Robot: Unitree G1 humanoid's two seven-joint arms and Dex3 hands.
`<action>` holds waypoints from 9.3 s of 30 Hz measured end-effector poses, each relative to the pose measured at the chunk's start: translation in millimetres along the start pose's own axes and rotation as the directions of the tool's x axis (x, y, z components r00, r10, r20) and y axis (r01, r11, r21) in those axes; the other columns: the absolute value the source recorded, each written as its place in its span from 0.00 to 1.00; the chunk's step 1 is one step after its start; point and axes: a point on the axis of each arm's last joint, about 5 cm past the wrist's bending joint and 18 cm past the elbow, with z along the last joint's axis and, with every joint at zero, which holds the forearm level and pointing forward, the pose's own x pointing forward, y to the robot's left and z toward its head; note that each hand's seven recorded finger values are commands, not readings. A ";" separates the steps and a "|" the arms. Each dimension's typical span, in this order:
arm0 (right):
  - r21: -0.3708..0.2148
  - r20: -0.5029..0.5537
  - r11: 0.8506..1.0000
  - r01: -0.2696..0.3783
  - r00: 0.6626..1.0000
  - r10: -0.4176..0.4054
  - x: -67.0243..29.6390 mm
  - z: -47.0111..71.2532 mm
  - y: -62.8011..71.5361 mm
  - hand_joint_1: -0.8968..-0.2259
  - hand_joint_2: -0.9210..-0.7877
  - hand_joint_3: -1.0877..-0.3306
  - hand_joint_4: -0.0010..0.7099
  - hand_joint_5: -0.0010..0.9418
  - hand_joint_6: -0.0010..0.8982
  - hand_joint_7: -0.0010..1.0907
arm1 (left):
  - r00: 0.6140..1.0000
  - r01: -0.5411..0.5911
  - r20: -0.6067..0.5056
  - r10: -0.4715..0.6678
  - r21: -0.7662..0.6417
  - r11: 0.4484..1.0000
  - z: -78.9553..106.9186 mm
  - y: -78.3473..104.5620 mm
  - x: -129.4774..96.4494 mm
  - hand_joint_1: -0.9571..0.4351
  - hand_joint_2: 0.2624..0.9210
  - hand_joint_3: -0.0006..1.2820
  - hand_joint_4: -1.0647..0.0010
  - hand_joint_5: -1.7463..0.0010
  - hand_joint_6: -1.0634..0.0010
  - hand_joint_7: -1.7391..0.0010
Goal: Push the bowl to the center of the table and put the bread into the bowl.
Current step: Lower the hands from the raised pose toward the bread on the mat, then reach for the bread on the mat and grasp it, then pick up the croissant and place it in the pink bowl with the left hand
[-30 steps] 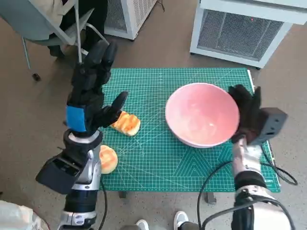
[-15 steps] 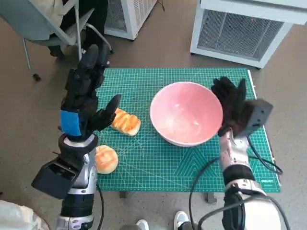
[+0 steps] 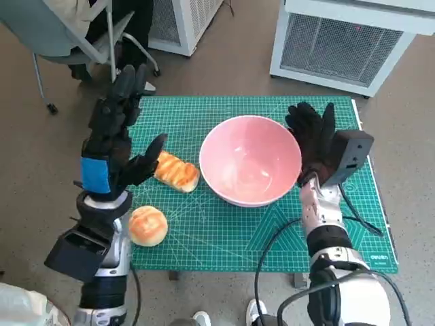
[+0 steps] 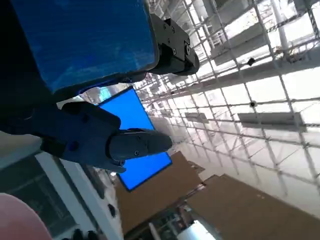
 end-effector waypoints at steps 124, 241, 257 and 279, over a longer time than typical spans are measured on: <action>-0.477 0.739 0.841 -0.255 0.401 0.541 -43.9 85.0 -19.9 0.43 0.00 0.47 0.37 0.00 0.12 0.46 | 0.470 0.864 -0.701 -0.537 0.240 0.442 -21.5 57.4 112.6 0.69 1.00 0.06 0.38 0.37 0.39 0.29; -0.475 0.726 0.839 -0.266 0.420 0.545 -56.7 78.2 -22.6 0.46 0.00 0.45 0.36 0.00 0.01 0.59 | 0.305 0.901 -0.889 -0.341 0.153 0.407 -70.0 -5.6 0.8 0.69 1.00 0.05 0.35 0.31 0.40 0.37; -0.476 0.727 0.839 -0.264 0.418 0.544 -57.7 77.7 -22.9 0.46 0.00 0.45 0.36 0.00 0.00 0.61 | 0.528 0.784 -0.760 -0.379 0.264 0.562 -34.2 19.1 34.8 0.69 1.00 0.05 0.31 0.39 0.43 0.29; -0.472 0.731 0.844 -0.254 0.423 0.536 -57.8 77.8 -24.3 0.47 0.00 0.45 0.38 0.01 0.00 0.60 | 0.851 0.525 -0.332 -0.407 0.513 0.679 22.8 -15.6 92.0 0.69 1.00 0.02 0.29 0.42 0.37 0.31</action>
